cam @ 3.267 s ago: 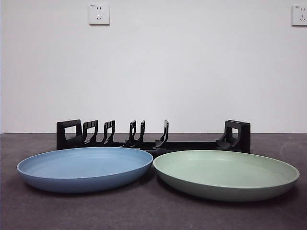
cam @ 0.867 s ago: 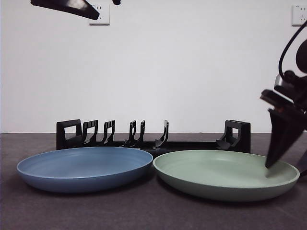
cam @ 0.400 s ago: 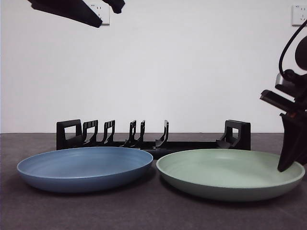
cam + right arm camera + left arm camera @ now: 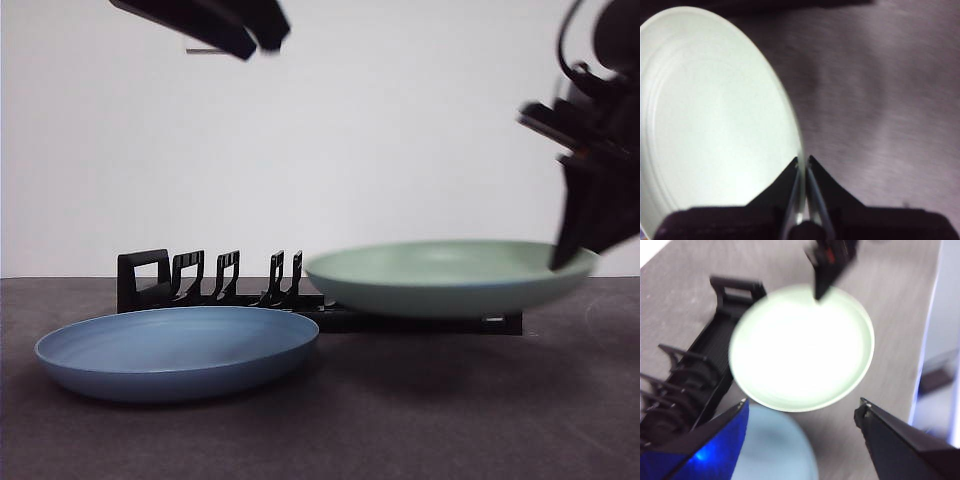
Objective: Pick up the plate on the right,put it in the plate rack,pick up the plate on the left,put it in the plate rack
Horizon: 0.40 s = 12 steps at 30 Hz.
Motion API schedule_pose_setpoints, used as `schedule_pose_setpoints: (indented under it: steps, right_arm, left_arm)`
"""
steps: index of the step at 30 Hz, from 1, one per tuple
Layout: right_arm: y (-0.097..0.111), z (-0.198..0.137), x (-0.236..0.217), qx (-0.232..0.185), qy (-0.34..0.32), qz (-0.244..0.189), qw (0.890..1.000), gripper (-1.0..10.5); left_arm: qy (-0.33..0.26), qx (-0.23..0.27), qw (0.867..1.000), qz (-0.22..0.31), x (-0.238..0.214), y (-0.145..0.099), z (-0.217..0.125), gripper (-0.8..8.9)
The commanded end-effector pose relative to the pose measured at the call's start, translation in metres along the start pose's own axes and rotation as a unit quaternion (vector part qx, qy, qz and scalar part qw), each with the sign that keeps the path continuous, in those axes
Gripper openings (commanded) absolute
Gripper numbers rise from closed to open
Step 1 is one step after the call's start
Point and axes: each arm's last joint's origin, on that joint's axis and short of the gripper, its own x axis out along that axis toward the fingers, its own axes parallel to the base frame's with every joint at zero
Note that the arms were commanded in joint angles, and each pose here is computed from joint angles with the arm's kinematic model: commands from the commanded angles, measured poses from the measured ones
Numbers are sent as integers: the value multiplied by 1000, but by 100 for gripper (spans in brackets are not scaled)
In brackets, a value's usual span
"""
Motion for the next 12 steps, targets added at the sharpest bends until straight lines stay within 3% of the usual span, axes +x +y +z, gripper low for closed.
schedule_pose_setpoints:
  steps: [1,6,12]
  right_arm:
    - [16,6,-2,-16,-6,16,1000,-16]
    - [41,9,-5,-40,-3,32,999,-16]
    - [52,7,-6,-53,9,42,998,-16]
  left_arm:
    - [28,58,998,-1,8,-10,0,364]
    - [61,113,992,-20,20,-29,0,338]
    - [71,150,986,-30,23,-48,2,338]
